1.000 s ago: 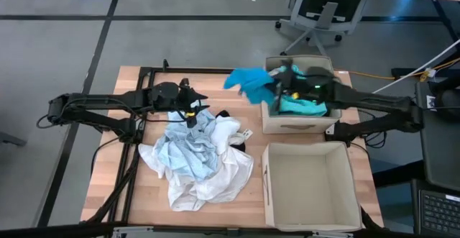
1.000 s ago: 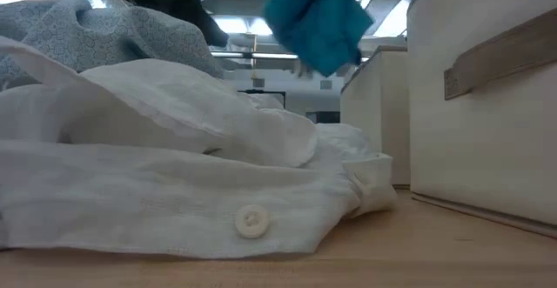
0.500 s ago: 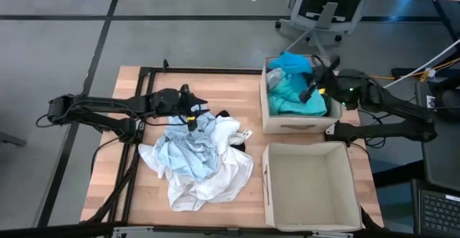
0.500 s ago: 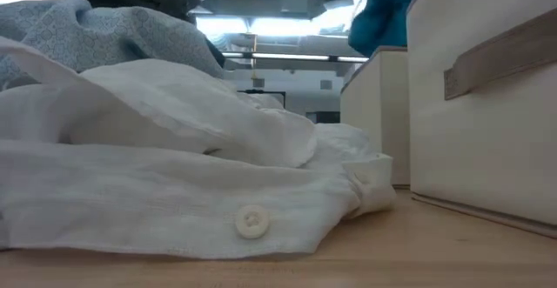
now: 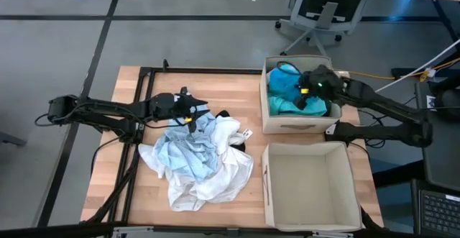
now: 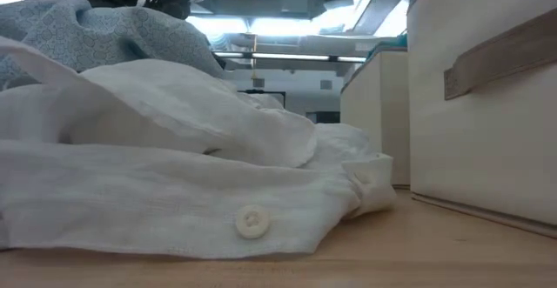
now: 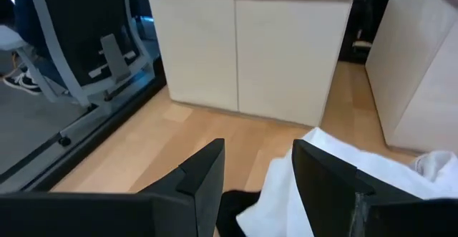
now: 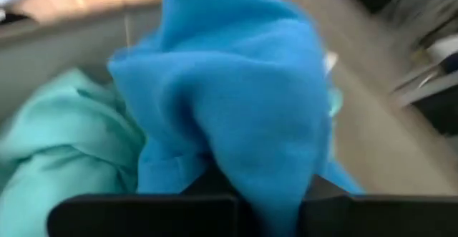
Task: Sort clothes
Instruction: Put the blue shorts into the top bin
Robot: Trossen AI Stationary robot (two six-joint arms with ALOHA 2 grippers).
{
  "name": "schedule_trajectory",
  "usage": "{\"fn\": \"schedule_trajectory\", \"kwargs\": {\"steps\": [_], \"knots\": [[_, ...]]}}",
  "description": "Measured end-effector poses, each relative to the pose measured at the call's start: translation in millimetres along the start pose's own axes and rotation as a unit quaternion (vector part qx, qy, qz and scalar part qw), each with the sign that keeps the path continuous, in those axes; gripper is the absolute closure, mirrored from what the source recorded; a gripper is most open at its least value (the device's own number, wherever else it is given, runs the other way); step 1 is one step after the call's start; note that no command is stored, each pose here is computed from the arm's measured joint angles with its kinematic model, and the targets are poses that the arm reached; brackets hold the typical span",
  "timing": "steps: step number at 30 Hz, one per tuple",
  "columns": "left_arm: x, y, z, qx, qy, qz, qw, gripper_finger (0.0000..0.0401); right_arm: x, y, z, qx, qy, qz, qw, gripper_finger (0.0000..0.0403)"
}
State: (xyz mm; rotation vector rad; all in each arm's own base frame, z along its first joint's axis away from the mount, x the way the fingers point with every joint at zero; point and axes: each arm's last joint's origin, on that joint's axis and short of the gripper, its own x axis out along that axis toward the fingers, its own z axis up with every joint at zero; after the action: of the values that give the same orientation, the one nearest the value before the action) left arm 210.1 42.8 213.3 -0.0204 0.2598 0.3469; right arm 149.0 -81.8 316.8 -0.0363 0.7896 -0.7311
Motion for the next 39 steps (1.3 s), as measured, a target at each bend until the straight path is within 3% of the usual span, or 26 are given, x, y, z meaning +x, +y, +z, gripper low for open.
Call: {"fn": "schedule_trajectory", "kwargs": {"steps": [11,22,31,39], "knots": [[0.0,0.0,0.2,-0.002,-0.001,0.0,1.0,0.0246,65.4,-4.3,-5.6,0.084,0.135,0.096,0.983,0.0378],[0.0,0.0,1.9,0.001,-0.01,0.0,1.0,0.0246,118.6,10.7,-15.1,0.08,0.236,0.101,0.963,0.0378],[0.0,0.0,1.9,0.005,-0.01,0.0,1.0,0.0246,151.1,20.3,-22.9,0.073,0.272,0.105,0.954,0.0377],[0.0,0.0,1.9,0.007,-0.01,0.0,1.0,0.0246,158.4,22.1,-23.2,0.071,0.271,0.105,0.954,0.0364]]}}
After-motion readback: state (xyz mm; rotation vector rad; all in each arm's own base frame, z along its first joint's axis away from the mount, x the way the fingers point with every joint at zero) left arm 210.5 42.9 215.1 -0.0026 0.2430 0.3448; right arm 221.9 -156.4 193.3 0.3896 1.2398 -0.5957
